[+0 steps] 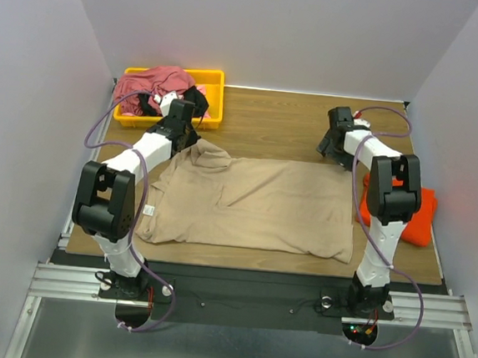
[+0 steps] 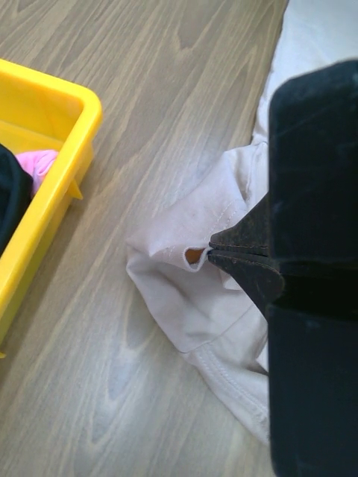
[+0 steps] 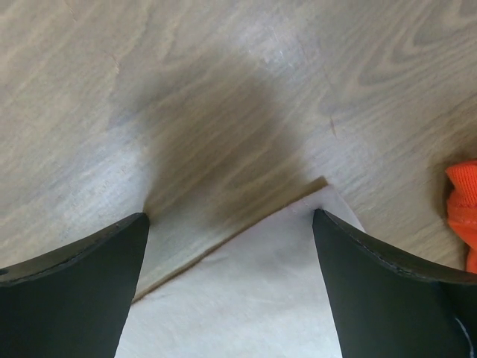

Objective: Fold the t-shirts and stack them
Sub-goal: Grap the side of the flattened tshirt furthest away from the robot with both arms

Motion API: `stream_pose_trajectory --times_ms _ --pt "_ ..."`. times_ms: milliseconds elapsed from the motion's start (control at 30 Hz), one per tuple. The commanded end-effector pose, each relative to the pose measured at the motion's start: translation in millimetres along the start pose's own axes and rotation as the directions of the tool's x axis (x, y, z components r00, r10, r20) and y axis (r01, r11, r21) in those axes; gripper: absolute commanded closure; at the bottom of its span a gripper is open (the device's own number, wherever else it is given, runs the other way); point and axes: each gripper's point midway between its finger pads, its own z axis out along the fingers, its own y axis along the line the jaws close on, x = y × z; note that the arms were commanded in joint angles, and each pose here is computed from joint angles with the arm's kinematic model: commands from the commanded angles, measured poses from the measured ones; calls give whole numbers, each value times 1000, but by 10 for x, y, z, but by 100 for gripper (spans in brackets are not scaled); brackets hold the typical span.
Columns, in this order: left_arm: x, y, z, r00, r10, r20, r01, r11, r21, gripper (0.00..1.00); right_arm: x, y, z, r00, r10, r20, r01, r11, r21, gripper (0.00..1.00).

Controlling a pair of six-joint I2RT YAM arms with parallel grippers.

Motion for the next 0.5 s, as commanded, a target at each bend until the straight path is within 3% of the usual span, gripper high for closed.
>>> stream_pose_trajectory --times_ms 0,200,467 --pt "-66 -23 -220 999 -23 32 23 1000 7 100 -255 70 -42 998 17 69 -17 1000 -2 3" --pt "6 -34 -336 999 -26 21 26 1000 14 100 -257 38 79 998 1 67 -3 999 37 5" --pt "85 -2 -474 999 -23 23 23 1000 0 100 -210 -11 215 998 -21 60 16 996 88 19"
